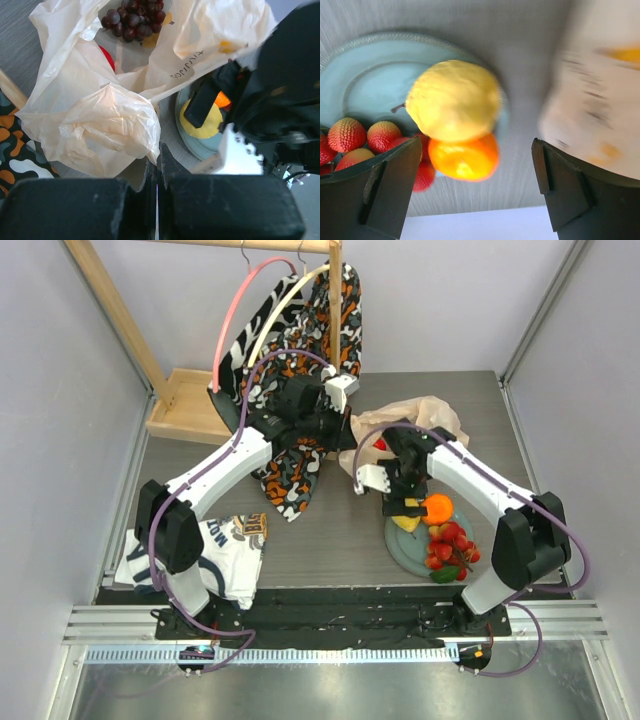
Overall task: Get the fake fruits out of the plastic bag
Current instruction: Place the fake fruit on the plate, then take out the fake fruit from the plastic bag.
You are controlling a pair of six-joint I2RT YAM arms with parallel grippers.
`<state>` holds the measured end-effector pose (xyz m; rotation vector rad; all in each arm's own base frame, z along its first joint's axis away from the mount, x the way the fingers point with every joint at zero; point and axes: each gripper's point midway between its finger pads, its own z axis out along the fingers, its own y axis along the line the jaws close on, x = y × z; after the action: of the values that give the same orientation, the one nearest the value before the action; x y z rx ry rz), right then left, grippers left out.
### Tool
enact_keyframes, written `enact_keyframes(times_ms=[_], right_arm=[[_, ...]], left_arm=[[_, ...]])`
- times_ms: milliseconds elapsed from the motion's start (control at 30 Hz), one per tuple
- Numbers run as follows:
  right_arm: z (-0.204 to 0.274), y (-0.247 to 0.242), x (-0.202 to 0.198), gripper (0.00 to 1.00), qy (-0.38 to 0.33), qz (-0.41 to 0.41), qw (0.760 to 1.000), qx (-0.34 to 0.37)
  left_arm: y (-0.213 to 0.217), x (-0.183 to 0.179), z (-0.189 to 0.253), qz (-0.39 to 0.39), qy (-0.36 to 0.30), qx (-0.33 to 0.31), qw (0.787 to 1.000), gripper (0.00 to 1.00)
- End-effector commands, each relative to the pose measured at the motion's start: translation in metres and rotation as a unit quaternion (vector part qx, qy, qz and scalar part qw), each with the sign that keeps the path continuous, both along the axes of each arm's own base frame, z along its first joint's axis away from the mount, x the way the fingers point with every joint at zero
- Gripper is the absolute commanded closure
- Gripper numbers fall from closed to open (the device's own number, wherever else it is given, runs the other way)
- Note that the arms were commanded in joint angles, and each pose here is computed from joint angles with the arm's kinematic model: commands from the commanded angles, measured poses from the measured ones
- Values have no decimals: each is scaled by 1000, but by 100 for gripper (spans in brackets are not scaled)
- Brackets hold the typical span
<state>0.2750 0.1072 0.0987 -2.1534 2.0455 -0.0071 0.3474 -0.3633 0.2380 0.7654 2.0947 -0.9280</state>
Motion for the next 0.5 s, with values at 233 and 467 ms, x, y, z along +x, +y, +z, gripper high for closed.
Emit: enact_keyframes(times_ms=[233, 467], right_arm=[[192, 72, 80, 1, -192, -165, 911, 325], [103, 67, 147, 43, -187, -286, 905, 254]], left_arm=[[6, -6, 7, -34, -34, 9, 999, 100], [12, -17, 19, -60, -51, 13, 997, 100]])
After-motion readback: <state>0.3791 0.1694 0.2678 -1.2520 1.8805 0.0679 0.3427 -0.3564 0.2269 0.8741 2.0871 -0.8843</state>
